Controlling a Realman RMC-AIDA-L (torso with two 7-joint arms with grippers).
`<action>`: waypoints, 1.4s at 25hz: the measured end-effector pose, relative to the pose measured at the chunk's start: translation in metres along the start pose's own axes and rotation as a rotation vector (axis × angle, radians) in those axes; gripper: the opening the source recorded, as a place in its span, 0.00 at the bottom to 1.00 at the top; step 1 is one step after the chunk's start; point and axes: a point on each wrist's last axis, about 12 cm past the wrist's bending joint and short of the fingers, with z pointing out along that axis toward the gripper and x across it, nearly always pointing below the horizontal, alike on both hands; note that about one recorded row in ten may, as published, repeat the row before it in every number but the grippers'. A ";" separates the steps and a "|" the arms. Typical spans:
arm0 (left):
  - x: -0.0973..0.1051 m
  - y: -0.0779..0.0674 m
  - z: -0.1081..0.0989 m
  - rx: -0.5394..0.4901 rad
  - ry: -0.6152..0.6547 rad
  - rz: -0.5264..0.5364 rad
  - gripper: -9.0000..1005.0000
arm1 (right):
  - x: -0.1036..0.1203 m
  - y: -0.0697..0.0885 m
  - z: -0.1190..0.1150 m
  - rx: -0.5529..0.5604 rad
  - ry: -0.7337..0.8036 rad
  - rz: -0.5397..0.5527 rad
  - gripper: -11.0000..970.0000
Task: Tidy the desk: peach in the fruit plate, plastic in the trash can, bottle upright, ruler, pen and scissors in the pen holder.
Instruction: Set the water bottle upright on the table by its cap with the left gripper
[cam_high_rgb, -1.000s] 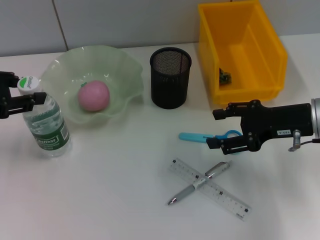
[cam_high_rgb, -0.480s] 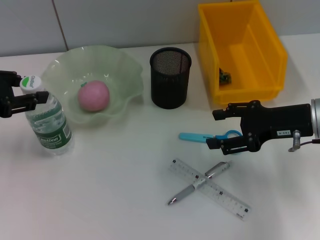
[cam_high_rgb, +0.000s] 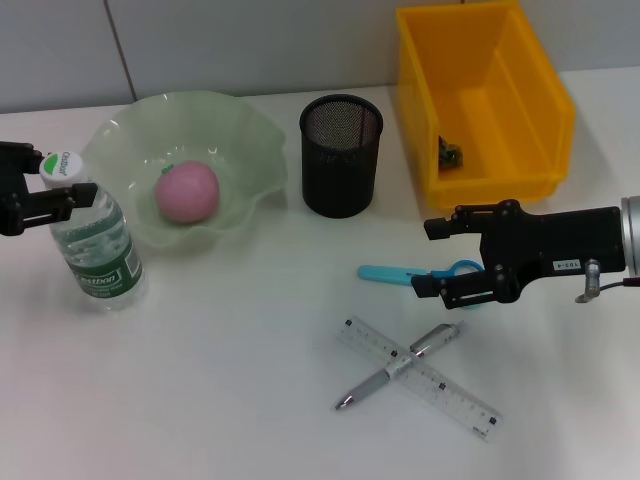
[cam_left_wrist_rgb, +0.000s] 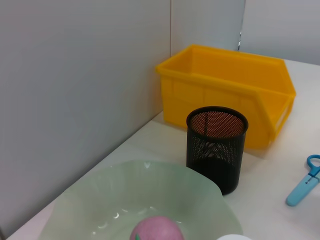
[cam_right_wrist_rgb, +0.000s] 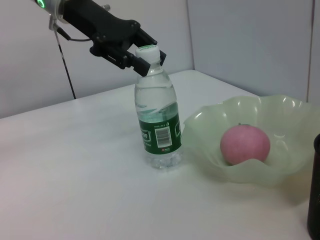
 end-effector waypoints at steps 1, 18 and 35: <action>0.000 0.000 0.000 0.000 0.003 0.000 0.45 | 0.000 0.000 0.000 0.000 0.000 0.002 0.84; 0.001 -0.001 0.001 0.007 0.005 -0.006 0.45 | -0.002 -0.002 -0.001 -0.001 0.002 0.000 0.84; 0.000 -0.001 0.000 0.003 -0.003 -0.014 0.62 | -0.003 -0.002 -0.001 -0.002 0.003 -0.001 0.84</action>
